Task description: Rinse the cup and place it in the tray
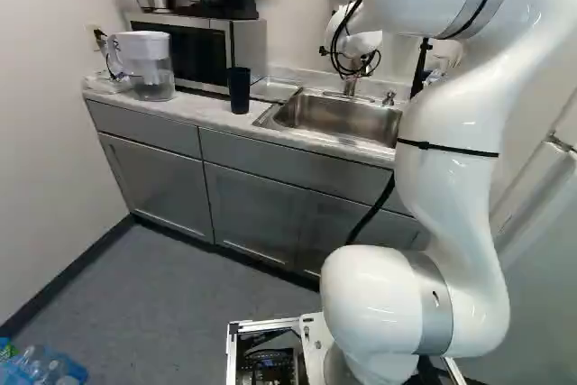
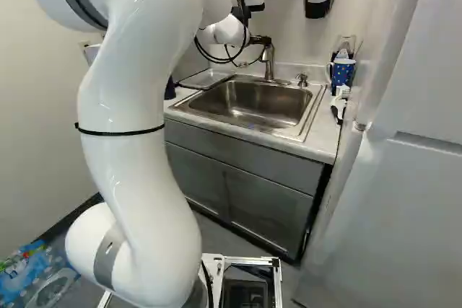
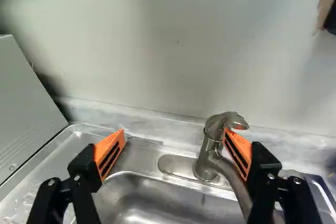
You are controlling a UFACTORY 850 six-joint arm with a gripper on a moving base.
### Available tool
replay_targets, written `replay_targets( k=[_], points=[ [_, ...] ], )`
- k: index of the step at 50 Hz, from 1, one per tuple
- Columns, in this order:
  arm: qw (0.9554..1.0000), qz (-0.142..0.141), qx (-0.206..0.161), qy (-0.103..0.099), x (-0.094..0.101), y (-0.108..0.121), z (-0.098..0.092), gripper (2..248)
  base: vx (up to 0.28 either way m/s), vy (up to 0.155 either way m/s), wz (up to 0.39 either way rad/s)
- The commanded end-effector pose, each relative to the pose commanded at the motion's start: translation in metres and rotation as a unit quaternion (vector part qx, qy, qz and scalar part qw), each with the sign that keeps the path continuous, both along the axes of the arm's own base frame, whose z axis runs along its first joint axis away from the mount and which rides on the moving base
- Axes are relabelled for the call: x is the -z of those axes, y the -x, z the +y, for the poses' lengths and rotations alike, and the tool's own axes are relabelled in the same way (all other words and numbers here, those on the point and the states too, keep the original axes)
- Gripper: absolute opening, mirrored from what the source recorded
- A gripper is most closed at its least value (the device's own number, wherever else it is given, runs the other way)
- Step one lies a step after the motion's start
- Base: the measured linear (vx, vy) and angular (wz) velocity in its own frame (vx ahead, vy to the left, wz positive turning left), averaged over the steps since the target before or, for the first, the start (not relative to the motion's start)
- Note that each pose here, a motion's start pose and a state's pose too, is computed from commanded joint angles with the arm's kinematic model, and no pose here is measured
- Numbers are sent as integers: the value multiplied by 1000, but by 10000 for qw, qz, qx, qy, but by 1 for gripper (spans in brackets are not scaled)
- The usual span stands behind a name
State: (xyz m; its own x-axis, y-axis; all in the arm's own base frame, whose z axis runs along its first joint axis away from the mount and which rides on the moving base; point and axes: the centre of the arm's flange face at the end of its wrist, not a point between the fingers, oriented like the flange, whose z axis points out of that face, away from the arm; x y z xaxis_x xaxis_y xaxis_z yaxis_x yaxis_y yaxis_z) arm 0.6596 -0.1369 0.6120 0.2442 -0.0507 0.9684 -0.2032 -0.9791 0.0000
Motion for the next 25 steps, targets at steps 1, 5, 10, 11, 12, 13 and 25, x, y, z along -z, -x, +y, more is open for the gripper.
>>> replay_targets(
  k=[1,5,10,11,12,13,25],
  points=[
    [10000,-6,0,1,0,0,0,247,0,0,0],
    [10000,-30,0,6,-1,0,0,247,0,0,0],
    [10000,-72,-1,15,-1,-1,0,247,0,0,0],
    [10000,-81,-2,17,-1,-2,0,247,0,0,0],
    [10000,-90,-3,19,-1,-2,0,247,0,0,0],
    [9999,-100,-4,21,-1,-2,0,247,0,0,0],
    [9997,-222,-18,46,-3,-9,1,247,0,0,0]
  ],
)
